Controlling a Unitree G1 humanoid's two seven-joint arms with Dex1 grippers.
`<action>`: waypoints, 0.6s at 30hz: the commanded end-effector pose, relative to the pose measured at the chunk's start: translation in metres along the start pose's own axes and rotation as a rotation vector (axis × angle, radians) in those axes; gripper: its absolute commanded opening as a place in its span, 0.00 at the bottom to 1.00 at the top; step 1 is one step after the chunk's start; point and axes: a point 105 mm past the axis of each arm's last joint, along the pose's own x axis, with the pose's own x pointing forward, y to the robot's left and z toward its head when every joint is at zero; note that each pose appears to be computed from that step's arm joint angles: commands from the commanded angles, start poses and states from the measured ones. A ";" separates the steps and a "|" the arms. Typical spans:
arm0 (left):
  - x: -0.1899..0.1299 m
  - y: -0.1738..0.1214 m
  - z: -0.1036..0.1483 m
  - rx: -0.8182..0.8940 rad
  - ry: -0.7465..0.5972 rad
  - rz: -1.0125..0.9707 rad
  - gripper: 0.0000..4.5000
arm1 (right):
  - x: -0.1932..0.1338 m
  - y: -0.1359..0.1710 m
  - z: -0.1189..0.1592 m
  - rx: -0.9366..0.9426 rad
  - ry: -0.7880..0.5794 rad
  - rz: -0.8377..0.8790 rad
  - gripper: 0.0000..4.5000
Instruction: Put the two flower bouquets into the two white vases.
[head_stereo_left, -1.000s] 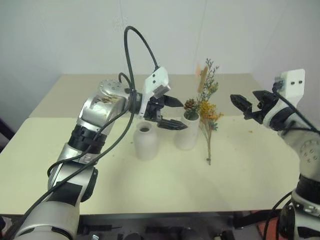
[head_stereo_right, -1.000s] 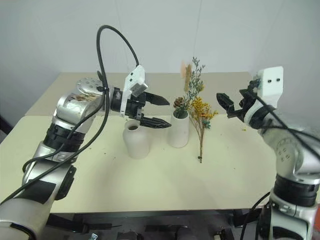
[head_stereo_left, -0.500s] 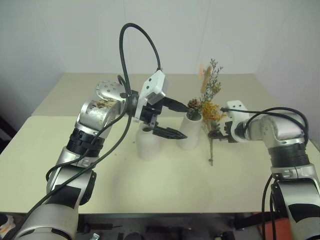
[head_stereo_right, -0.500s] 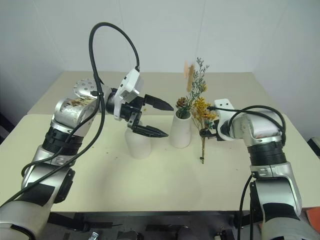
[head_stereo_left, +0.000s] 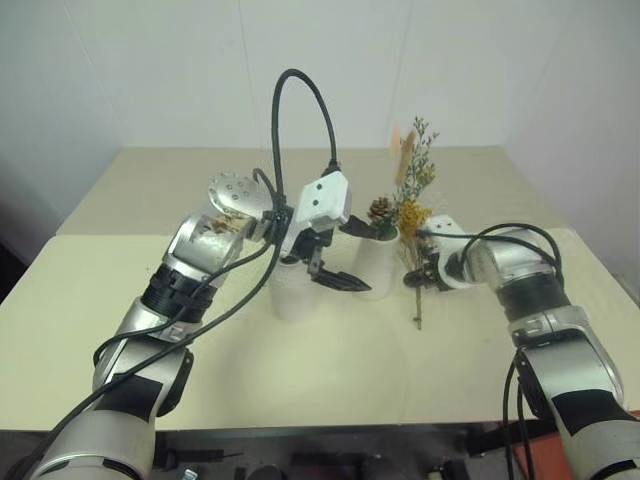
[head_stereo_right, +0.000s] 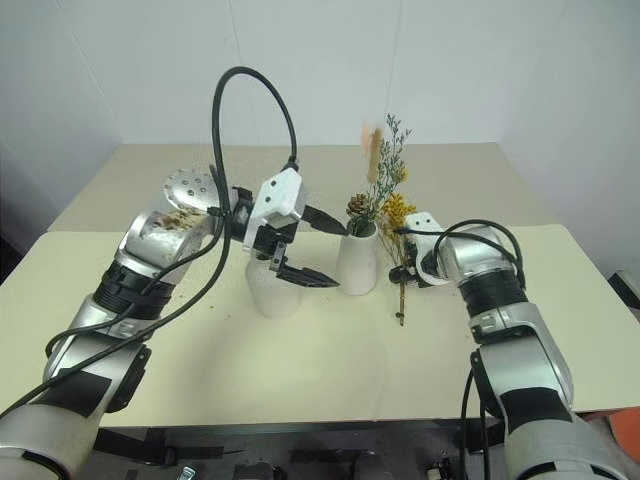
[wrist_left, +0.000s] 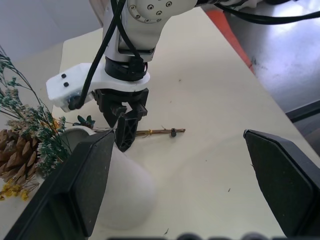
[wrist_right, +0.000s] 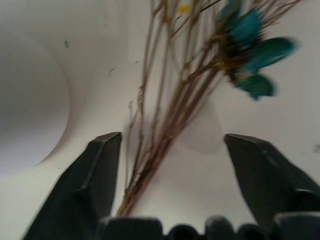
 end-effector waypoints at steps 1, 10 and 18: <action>-0.003 0.000 0.012 0.062 -0.004 0.014 1.00 | -0.002 -0.001 0.011 -0.026 -0.038 -0.014 0.48; -0.007 0.002 0.010 0.045 -0.008 0.038 1.00 | -0.006 -0.009 0.007 0.041 -0.107 -0.032 0.01; -0.022 0.016 0.010 0.009 -0.040 0.141 1.00 | -0.040 -0.042 -0.002 0.411 -0.184 -0.102 0.01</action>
